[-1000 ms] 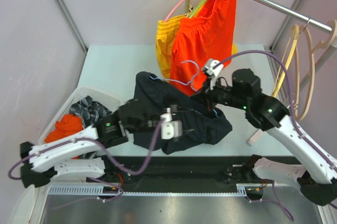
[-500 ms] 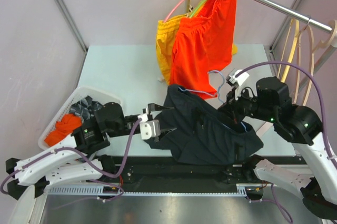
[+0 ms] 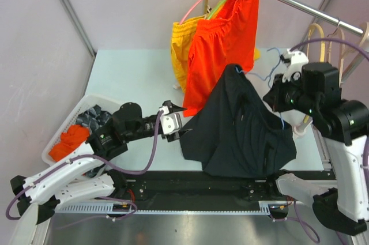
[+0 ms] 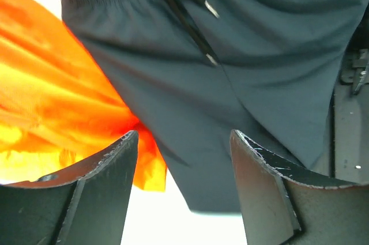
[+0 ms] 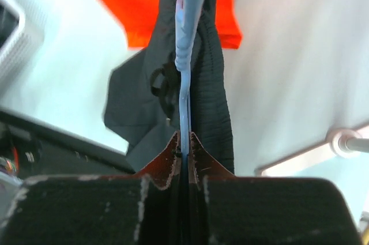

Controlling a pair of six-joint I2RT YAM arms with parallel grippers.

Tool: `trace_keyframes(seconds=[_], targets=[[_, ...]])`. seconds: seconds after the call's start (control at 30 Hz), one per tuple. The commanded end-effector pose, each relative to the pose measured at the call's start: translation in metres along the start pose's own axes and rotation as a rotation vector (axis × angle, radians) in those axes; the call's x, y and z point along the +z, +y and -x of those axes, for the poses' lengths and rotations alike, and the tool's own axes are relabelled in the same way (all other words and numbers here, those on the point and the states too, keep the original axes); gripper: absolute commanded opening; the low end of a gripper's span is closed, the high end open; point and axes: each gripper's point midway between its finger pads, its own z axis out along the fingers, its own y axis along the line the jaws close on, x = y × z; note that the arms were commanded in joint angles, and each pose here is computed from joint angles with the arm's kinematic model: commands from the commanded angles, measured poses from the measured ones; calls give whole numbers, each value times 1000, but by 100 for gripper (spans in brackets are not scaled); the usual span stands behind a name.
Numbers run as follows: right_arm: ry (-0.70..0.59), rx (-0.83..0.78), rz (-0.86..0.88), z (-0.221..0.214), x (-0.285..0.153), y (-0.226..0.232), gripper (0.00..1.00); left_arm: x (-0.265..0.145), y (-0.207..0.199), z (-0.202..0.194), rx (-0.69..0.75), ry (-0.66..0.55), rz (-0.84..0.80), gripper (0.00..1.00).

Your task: Place the shorts on the hanger

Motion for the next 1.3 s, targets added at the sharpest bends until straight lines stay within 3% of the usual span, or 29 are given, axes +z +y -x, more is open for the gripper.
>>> trace_keyframes(seconds=[0.0,0.2,0.57,1.1,1.27], targets=[[-140,172,-98,57,1,-18,0,-1,23,24,-39,-62,55,69],[-266,235,-155,121,11,-30,0,2,29,22,-45,-66,58,69],[-468,189,-361,186,14,-44,0,-2,31,20,-46,-72,79,69],[-413,207,-513,192,75,-60,0,-9,33,18,-25,-68,97,70],[-410,223,-523,201,101,-60,0,-10,37,11,-32,-18,112,70]])
